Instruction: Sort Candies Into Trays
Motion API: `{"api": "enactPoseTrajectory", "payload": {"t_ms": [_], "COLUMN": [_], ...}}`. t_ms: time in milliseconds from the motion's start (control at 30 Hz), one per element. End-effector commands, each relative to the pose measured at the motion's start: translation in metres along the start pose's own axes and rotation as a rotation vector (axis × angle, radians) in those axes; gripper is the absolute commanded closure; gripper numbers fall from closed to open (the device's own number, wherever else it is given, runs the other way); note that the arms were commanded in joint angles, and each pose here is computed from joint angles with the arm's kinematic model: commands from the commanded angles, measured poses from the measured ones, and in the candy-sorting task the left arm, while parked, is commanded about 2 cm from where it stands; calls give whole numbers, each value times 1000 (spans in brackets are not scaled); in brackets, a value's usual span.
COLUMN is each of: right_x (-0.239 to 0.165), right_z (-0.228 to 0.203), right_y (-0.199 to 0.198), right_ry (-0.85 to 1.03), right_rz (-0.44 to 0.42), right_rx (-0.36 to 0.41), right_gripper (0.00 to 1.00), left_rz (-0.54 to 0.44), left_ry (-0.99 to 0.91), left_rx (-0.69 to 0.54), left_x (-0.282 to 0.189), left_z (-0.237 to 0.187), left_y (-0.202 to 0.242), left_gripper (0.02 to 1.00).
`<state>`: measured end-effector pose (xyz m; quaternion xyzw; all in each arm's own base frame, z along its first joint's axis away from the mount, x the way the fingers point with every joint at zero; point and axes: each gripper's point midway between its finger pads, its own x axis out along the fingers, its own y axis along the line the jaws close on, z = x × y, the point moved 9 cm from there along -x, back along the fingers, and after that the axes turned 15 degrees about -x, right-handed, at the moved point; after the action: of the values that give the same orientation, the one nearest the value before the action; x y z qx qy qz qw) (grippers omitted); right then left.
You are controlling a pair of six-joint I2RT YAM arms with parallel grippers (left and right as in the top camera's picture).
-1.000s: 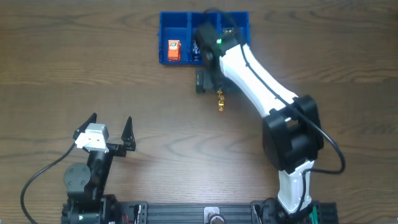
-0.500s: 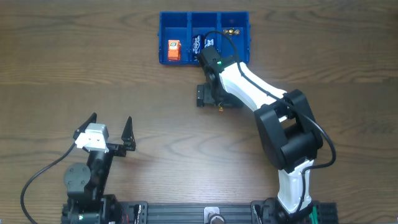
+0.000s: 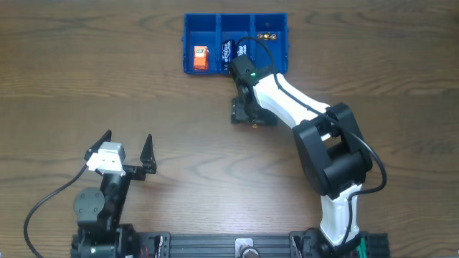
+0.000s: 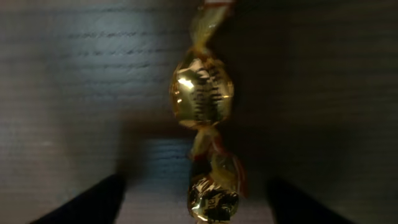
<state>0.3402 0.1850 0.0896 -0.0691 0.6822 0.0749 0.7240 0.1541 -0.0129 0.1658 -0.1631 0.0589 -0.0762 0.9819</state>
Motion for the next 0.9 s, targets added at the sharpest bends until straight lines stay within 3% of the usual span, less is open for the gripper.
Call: {"api": "enactPoseTrajectory", "payload": {"t_ms": [33, 100, 433, 900], "right_x": [2, 2, 2, 1], "right_z": [0, 0, 0, 0], "right_y": [-3, -3, -4, -4], "right_ry": [0, -1, -7, -5], "right_rz": [-22, -22, -35, -35], "right_rx": [14, 14, 17, 21], "right_gripper": [426, 500, 691, 855], "left_rz": [2, 2, 3, 2], "left_ry": [46, 46, 45, 46], "left_rx": [5, 5, 5, 5], "left_x": [1, 1, 1, 1], "left_z": [-12, -12, -12, -12], "left_y": [4, 4, 4, 4], "left_gripper": [20, 20, 20, 20]}}
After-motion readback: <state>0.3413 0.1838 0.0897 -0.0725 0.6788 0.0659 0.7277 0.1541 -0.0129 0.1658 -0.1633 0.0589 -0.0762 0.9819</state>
